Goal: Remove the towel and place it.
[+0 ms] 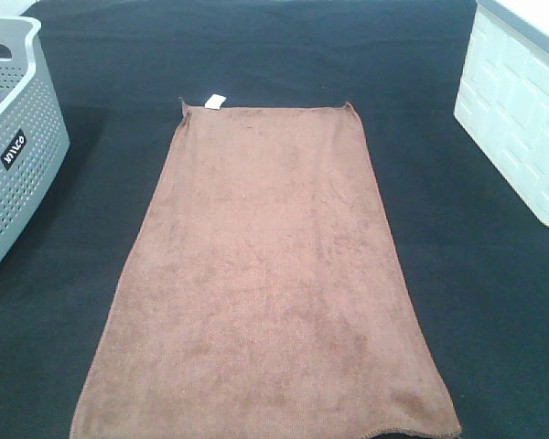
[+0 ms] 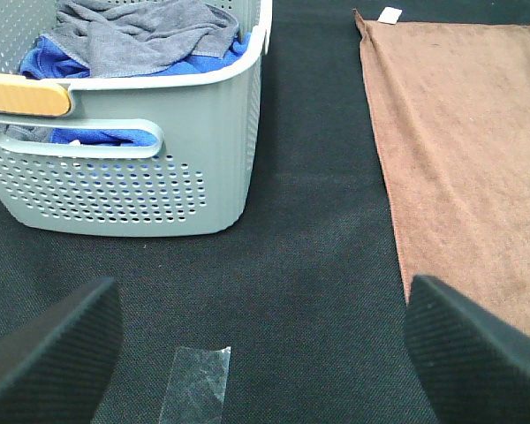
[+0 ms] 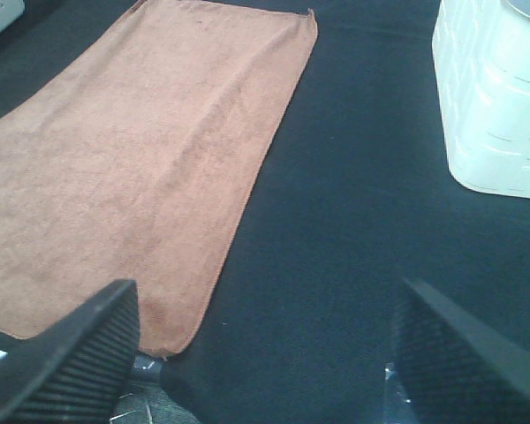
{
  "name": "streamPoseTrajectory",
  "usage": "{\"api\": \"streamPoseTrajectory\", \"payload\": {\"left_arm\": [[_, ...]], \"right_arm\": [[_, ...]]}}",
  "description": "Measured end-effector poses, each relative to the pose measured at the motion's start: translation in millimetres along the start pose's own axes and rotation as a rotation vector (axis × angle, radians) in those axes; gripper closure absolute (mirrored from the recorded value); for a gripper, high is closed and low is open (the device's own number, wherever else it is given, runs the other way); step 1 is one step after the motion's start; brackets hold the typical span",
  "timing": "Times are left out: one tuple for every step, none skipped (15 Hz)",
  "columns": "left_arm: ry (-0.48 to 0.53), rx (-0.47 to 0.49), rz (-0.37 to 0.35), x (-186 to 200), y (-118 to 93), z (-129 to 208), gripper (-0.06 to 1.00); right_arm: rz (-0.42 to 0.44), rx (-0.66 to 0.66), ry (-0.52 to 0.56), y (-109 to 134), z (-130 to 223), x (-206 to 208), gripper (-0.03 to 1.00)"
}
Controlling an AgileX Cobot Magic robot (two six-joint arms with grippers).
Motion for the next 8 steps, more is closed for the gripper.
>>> {"api": "streamPoseTrajectory", "payload": {"left_arm": [[0.000,0.000,0.000,0.0,0.0,0.0,0.13],[0.000,0.000,0.000,0.0,0.0,0.0,0.13],[0.000,0.000,0.000,0.0,0.0,0.0,0.13],[0.000,0.000,0.000,0.0,0.0,0.0,0.13],[0.000,0.000,0.000,0.0,0.0,0.0,0.13],[0.000,0.000,0.000,0.0,0.0,0.0,0.13],[0.000,0.000,0.000,0.0,0.0,0.0,0.13],[0.000,0.000,0.000,0.0,0.0,0.0,0.13]], "right_arm": [[0.005,0.002,0.001,-0.7,0.1,0.0,0.25],[0.008,0.004,0.001,-1.0,0.1,0.0,0.25],[0.011,0.005,0.001,-1.3,0.1,0.0,0.25],[0.011,0.005,0.001,-1.3,0.1,0.0,0.25],[0.011,0.005,0.001,-1.3,0.1,0.0,0.25],[0.011,0.005,0.001,-1.3,0.1,0.0,0.25],[0.011,0.005,0.001,-1.3,0.1,0.0,0.25],[0.011,0.005,0.001,-1.3,0.1,0.0,0.25]]}}
Point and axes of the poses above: a point on each arm's last joint axis where the gripper is mounted, x pointing back along that axis away from the gripper, y along the wrist's bending axis when the last joint is at zero, z = x × y, the point moved 3 cm from there along -x, pointing out along that axis toward the gripper, and after that the axes turned 2 degrees about -x, right-handed, at the moved point
